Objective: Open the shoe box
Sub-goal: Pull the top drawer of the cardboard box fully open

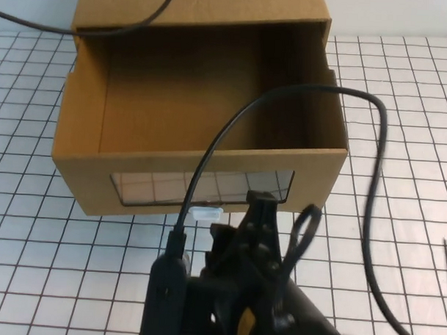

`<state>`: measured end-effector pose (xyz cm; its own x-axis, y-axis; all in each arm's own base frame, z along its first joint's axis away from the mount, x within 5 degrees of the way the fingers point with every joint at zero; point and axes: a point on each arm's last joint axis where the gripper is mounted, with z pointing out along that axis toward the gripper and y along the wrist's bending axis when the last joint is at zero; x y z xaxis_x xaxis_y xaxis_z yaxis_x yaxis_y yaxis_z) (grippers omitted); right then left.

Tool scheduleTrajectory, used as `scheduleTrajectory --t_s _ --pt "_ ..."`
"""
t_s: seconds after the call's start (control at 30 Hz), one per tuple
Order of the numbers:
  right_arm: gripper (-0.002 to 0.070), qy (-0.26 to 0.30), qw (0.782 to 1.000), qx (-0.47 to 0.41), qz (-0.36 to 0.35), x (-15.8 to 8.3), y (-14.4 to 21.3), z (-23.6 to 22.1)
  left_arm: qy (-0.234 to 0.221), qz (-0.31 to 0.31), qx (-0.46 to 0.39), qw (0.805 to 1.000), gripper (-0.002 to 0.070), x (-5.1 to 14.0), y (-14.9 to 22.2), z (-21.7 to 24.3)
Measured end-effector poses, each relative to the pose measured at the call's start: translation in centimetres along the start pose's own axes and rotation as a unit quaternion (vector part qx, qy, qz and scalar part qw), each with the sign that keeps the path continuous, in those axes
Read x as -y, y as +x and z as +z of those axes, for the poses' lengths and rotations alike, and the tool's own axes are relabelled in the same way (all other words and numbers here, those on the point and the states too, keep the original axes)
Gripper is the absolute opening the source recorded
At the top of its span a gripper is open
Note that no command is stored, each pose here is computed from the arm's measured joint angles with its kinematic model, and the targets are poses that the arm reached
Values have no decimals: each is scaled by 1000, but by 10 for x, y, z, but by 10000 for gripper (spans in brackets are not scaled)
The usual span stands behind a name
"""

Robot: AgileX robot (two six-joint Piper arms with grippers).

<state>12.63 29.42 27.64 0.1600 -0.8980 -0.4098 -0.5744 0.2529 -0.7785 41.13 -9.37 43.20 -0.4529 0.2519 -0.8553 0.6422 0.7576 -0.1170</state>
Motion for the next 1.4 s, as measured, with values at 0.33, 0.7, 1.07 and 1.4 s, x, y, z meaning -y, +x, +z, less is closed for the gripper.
scheduleTrajectory --t_s 0.33,0.7,1.07,1.4 --pt "25 80 988 25 128 58 12 -59 8 33 22 999 -2 30 -19 -49" --pt "-10 120 919 -118 356 167 87 -67 -20 51 64 996 -2 66 -12 -107" --pt "-12 34 836 -174 519 178 175 -109 -125 88 150 977 -2 114 81 -173" --pt "-13 44 809 -9 586 98 204 -140 -215 79 242 943 -2 149 209 -206"
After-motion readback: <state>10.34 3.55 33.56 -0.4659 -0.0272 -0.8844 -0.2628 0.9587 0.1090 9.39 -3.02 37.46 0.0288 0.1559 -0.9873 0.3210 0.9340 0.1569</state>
